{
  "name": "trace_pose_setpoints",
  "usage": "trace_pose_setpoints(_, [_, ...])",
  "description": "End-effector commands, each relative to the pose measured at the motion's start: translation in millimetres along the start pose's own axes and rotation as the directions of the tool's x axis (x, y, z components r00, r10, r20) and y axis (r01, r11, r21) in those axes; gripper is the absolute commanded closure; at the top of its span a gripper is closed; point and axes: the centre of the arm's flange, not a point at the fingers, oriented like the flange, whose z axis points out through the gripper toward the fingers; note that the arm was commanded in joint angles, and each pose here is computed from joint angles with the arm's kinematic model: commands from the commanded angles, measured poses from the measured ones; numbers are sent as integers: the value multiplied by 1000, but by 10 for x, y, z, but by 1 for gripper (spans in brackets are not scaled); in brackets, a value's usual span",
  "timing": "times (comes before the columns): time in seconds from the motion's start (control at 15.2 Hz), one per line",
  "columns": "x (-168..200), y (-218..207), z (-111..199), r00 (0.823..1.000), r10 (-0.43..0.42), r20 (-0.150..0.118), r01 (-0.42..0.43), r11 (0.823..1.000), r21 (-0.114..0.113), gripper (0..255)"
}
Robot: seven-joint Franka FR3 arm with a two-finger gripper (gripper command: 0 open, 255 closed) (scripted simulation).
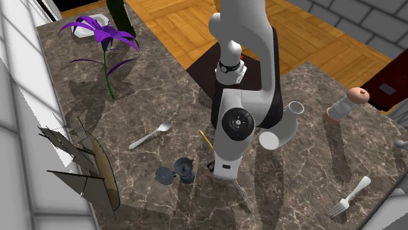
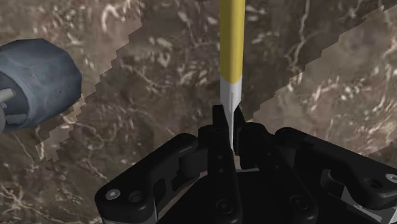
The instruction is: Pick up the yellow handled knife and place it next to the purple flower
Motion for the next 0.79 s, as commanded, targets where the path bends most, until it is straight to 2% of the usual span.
trace_pose_setpoints(0.0, [0,0,0,1000,0,0,0,1000,0,255])
trace_pose_setpoints(0.26, [0,0,1,1000,0,0,0,1000,0,255])
trace_pose_setpoints(0.73, [-8,-1,-369,1000,0,0,0,1000,0,255])
